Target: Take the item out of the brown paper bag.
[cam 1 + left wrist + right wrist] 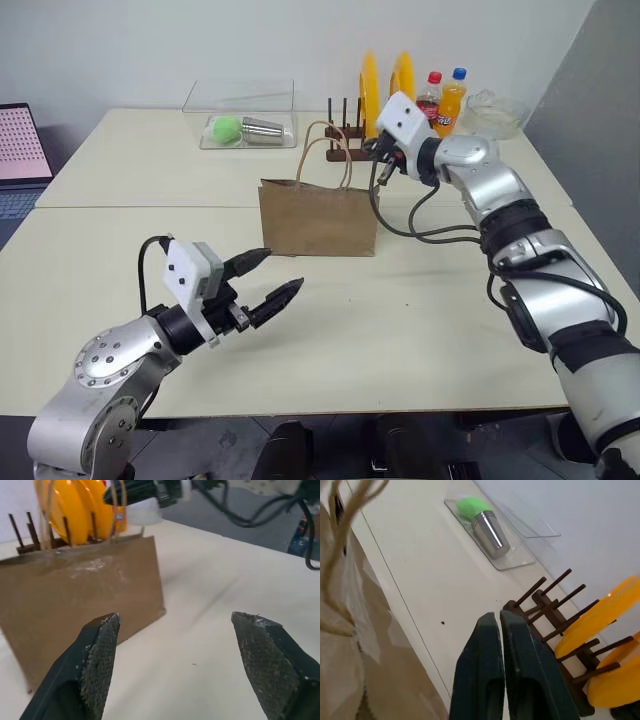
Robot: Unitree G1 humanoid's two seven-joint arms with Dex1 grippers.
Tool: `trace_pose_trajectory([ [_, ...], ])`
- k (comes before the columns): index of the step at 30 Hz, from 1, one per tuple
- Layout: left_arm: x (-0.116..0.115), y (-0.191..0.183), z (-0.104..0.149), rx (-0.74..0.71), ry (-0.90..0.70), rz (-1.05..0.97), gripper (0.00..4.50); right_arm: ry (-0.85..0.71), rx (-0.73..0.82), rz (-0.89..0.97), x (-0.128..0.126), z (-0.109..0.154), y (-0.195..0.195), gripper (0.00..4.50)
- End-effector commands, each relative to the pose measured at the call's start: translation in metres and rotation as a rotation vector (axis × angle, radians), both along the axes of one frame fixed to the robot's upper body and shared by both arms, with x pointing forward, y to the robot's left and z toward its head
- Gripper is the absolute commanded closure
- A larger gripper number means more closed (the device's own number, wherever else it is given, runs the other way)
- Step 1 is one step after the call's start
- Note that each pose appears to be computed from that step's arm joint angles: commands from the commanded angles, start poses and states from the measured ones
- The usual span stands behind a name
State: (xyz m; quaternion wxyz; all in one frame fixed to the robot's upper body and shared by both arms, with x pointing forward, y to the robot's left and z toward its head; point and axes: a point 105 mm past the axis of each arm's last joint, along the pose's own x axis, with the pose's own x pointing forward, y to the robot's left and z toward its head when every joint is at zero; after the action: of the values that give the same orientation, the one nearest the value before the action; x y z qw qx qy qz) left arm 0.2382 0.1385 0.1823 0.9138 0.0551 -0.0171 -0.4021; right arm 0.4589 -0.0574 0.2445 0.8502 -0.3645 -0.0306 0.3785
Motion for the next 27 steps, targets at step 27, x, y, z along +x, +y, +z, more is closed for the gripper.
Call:
trace_pose_trajectory([
  [27, -0.041, 0.045, -0.05, 0.354, 0.033, -0.175, 0.77, 0.104, -0.124, 0.742, -0.136, -0.018, 0.024, 4.45],
])
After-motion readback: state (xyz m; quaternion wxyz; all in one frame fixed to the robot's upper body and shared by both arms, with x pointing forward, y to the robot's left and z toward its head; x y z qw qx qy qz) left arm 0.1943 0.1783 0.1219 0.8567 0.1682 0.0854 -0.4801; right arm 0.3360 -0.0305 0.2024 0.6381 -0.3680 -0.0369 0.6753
